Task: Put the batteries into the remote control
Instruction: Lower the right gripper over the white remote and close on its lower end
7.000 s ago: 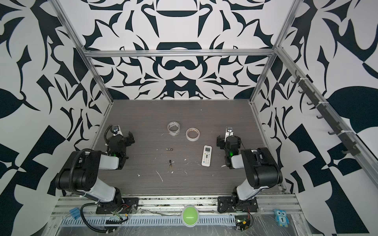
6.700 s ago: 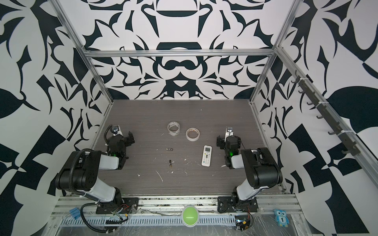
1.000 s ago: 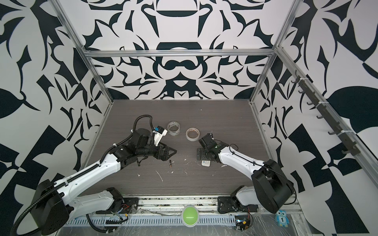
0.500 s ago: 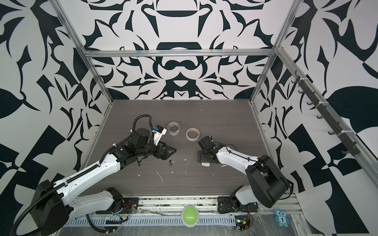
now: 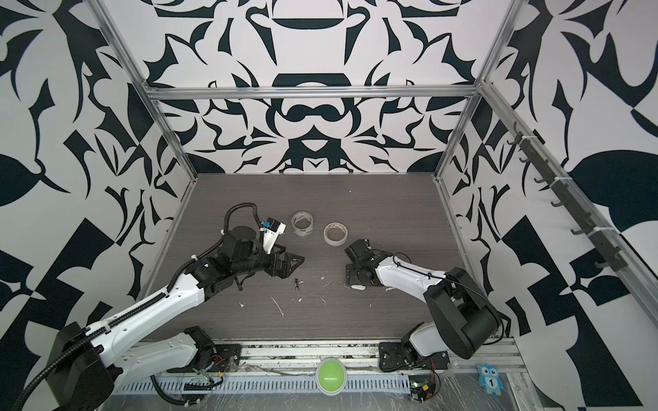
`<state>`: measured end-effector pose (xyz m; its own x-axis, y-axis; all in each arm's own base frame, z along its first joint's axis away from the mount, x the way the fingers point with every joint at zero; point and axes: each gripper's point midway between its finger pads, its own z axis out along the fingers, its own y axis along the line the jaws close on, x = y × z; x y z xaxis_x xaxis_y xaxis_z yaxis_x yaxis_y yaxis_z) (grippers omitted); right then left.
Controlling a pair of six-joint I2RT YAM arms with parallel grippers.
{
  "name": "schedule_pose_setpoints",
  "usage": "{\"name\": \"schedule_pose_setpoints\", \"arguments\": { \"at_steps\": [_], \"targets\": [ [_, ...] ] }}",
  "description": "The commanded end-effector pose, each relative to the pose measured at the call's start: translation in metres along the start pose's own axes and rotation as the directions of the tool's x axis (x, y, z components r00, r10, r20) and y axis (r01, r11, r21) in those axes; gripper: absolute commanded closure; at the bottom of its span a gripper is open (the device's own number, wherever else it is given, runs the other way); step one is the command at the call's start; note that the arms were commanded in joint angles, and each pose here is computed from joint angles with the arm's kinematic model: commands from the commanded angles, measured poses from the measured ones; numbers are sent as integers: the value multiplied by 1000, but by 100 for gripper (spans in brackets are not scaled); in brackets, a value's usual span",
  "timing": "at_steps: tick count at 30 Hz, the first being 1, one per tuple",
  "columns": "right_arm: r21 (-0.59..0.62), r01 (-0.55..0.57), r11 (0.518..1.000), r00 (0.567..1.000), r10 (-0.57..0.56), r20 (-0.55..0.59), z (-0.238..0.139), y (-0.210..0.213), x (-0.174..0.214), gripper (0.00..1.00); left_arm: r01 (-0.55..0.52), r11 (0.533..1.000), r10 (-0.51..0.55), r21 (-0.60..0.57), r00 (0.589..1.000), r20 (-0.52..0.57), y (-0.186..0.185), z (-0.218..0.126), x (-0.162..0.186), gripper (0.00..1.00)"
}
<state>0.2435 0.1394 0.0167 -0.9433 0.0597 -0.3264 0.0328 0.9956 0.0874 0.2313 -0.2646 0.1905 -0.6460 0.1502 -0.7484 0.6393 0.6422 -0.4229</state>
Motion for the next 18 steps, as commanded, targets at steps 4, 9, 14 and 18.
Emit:
{"name": "schedule_pose_setpoints", "arguments": {
  "at_steps": [4,9,14,18],
  "targets": [
    [-3,-24,1000,1000,24,17,2,-1,1,23,-14,1000,14,0,999,30,0,-1,-2,1],
    [8,-25,1000,999,25,22,3,-5,3,28,-3,1000,3,-7,999,48,3,-1,-1,1],
    [7,-27,1000,999,26,23,5,-6,5,34,8,1000,-8,-7,1000,20,3,7,-2,1],
    [3,-22,1000,999,22,29,4,-5,3,41,7,1000,-7,-1,999,34,2,7,-4,1]
  ]
}}
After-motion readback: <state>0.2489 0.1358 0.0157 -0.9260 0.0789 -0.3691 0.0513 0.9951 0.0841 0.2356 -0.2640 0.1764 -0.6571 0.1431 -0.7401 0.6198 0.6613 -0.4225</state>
